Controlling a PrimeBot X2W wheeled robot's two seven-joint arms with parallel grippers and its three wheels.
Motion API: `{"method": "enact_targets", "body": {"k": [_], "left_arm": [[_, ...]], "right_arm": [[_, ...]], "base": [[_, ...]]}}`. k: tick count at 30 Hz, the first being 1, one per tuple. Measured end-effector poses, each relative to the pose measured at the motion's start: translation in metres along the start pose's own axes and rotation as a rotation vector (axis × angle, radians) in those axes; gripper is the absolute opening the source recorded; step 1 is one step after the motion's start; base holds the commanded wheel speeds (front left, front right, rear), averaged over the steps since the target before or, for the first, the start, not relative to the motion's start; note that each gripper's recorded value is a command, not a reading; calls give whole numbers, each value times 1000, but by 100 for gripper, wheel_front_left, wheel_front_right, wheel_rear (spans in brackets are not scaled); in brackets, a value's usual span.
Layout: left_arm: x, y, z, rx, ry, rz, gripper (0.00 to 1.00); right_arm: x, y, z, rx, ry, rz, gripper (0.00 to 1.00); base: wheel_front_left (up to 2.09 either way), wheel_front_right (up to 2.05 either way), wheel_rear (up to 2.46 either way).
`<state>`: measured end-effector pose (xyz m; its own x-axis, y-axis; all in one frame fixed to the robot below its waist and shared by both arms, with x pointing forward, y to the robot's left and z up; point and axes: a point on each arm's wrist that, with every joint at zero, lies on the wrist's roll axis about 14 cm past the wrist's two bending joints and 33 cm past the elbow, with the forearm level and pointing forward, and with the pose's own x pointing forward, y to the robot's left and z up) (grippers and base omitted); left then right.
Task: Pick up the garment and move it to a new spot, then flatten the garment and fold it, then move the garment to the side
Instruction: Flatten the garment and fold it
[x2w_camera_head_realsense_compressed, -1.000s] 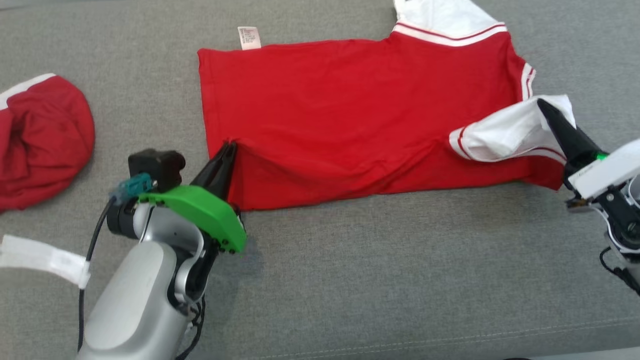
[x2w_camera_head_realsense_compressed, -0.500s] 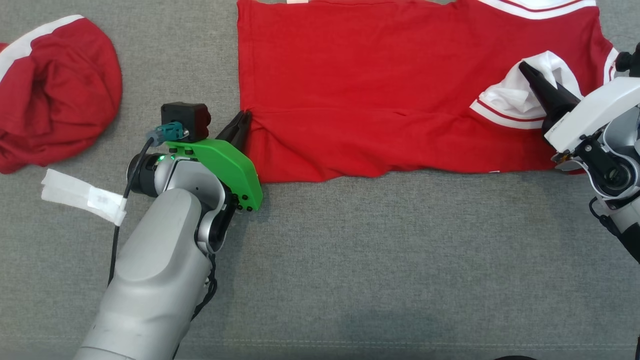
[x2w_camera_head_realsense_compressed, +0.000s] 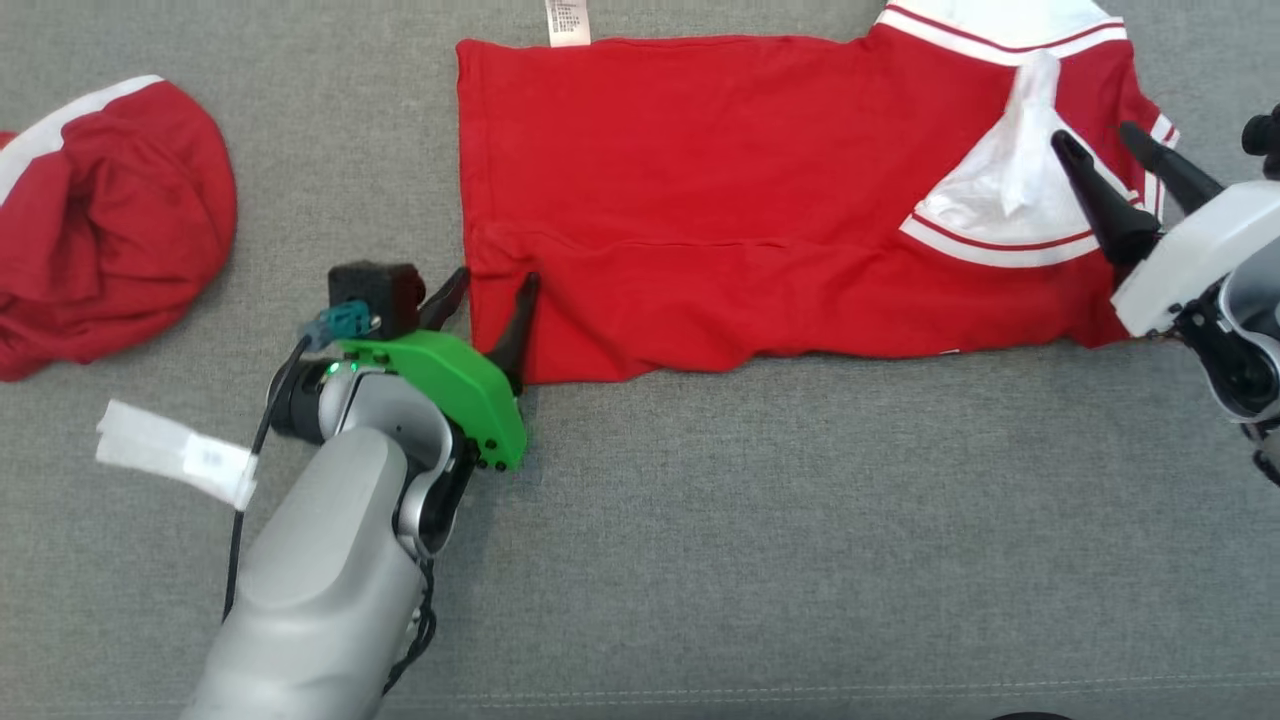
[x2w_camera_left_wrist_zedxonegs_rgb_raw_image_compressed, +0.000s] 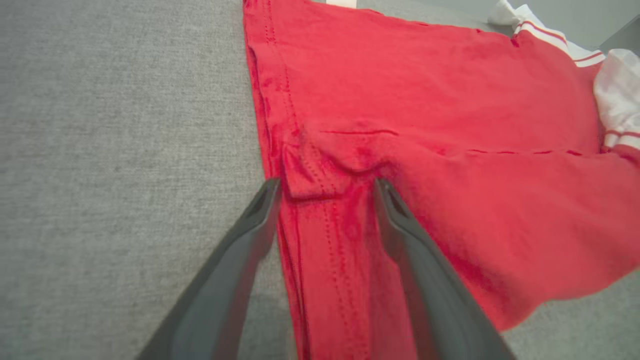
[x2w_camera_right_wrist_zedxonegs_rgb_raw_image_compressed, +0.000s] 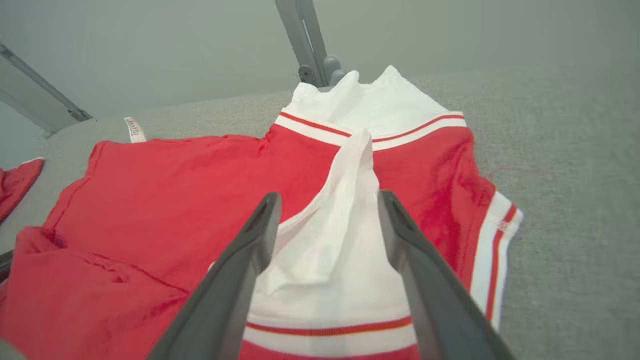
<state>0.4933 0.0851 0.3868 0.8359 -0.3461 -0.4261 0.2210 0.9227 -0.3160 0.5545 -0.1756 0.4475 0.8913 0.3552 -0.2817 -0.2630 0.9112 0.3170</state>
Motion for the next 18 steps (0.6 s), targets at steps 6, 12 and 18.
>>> {"method": "enact_targets", "body": {"k": [6,12,18], "left_arm": [[-40,-8,-19,-55,-26,10,100],[-55,-9,-29,-94,0,35,100],[-50,0,-34,-85,47,56,100]], "right_arm": [[-51,-27,14,-240,-13,-47,100],[-90,-49,-26,-259,122,-110,100],[-84,-47,-51,-244,184,-122,100]], "base": [[0,0,0],[0,0,0],[0,0,0]]}}
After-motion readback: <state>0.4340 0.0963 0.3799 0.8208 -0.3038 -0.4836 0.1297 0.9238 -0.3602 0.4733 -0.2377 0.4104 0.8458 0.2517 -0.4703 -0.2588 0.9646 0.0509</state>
